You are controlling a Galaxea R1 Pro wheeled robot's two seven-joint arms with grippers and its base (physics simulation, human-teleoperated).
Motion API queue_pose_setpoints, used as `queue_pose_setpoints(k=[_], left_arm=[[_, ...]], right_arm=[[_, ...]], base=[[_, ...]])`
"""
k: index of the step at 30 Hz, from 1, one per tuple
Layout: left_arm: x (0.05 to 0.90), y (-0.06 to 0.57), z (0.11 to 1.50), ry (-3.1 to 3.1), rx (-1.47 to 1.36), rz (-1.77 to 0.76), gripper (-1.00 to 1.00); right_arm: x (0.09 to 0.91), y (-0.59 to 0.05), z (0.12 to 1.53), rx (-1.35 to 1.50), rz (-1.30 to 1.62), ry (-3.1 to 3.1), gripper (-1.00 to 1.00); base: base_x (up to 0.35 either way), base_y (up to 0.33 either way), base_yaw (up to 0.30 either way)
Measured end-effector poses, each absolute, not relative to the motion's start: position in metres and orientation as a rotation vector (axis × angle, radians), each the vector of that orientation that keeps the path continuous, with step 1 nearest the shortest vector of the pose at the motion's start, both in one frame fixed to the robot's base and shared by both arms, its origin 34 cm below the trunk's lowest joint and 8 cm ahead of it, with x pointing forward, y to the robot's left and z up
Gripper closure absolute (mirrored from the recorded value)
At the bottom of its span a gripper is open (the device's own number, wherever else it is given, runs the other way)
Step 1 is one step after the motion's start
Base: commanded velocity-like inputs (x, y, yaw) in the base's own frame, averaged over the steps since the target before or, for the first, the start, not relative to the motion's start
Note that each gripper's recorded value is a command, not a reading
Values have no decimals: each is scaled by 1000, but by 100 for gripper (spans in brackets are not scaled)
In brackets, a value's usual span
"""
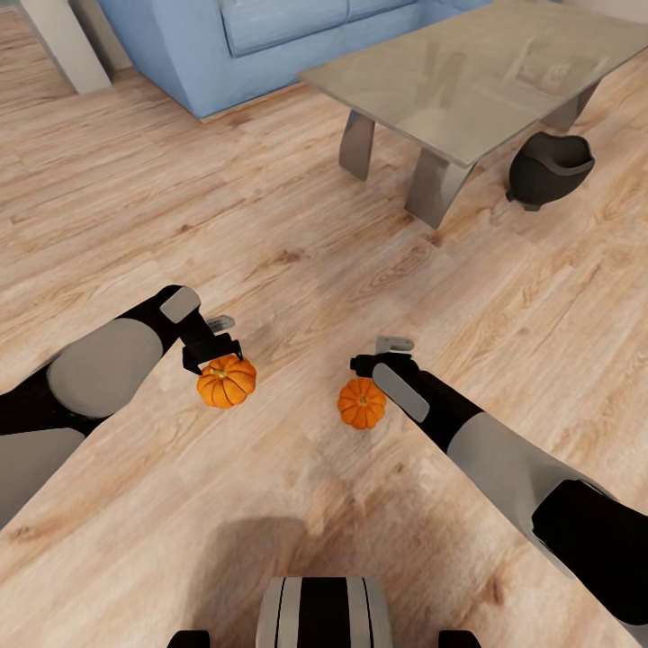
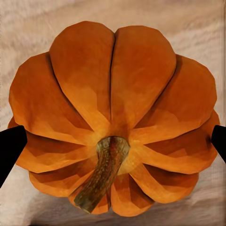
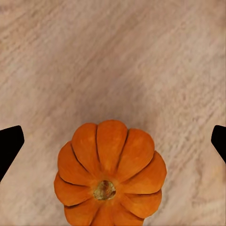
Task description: Place each of the two pumpkins and all three candles from the living room inside a cabinet in the living room (use any cabinet), then make sure every cabinet is closed, and position the cauldron so it is next to a table in the living room.
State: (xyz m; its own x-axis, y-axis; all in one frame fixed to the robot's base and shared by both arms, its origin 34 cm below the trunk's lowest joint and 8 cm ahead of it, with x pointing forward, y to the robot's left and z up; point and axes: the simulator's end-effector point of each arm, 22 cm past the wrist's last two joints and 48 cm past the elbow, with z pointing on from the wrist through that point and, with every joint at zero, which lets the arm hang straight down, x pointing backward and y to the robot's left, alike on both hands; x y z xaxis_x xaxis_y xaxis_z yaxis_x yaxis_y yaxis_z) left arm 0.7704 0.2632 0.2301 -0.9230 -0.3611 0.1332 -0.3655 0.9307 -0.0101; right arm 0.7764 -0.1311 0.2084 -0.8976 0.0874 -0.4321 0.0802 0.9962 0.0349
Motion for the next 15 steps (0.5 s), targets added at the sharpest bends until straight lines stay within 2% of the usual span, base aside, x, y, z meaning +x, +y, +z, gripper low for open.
queue_pose_setpoints(k=[15], left_arm=[[760,271,204,-2924,567,30,100]], right_arm=[[765,-131,182,118,20,2729,-100]], base=[[4,0,0]])
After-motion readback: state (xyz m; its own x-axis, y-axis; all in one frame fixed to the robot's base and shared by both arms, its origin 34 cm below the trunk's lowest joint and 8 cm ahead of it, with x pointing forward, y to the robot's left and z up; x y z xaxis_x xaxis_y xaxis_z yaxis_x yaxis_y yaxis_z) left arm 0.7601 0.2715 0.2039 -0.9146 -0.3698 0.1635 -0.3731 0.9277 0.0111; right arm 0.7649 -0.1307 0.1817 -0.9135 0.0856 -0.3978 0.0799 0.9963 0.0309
